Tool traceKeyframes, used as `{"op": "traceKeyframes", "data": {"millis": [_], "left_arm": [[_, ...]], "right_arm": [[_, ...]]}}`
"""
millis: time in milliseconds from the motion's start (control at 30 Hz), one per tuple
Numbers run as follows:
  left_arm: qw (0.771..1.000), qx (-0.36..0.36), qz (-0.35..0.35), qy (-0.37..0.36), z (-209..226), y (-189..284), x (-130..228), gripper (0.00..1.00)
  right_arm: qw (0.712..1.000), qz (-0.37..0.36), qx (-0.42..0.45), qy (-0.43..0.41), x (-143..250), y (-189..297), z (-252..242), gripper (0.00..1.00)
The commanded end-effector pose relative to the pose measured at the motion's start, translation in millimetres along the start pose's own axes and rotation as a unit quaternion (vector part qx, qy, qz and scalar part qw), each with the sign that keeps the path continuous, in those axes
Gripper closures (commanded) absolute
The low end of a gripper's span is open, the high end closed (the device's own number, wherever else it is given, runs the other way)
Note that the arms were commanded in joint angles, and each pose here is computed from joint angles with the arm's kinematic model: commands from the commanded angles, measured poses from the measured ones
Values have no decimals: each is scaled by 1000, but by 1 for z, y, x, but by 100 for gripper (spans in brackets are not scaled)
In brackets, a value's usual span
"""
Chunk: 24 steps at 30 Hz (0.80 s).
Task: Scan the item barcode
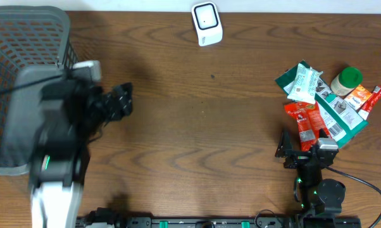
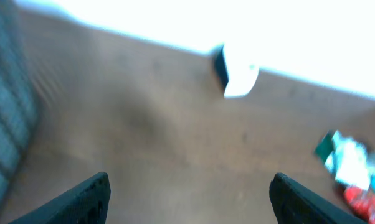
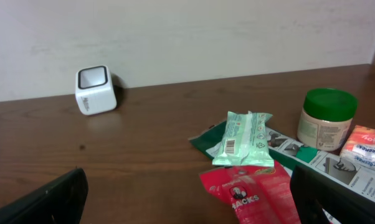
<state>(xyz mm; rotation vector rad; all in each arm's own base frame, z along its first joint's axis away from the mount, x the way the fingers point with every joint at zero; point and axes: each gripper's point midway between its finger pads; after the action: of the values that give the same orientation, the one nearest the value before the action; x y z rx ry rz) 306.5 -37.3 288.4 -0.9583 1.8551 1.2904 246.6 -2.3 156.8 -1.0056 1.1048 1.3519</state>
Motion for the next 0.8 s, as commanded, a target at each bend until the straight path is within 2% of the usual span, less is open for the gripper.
{"op": "traceKeyframes", "data": {"millis": [0,133,233,367,533,667,767], "left_arm": [[994,-34,-100,-24,-3,62,-26,18],[985,-38,-167,-36,-12,115,-27,18],[981,-34,-185,-40,-18,152,-2,18],[979,-41,-196,-40,-17,177,27,18],[974,-35,-219,-45,-16,187,46,18],[975,-36,-216,-44,-10,175,62,18],[972,-32,-229,-47,-7,162,58,18]], "right_arm": [[1000,-1,3,-8,0,0,-1,1],[1000,-1,3,-8,0,0,-1,1],[1000,-1,3,-8,0,0,-1,1],[1000,-1,3,-8,0,0,-1,1],[1000,-1,3,-8,0,0,-1,1],[1000,-1,3,-8,0,0,-1,1],[1000,-1,3,-8,0,0,-1,1]]}}
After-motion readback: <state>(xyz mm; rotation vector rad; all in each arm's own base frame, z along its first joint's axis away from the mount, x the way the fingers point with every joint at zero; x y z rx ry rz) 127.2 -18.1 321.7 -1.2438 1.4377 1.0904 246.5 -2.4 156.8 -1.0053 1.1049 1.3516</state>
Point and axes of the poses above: each gripper's point midway between its finger pads, its own y axis back along the fingers, its own z axis along the line the jaws close on, x = y × z, and after that the axes turned 5 degrees about -y, right-handed
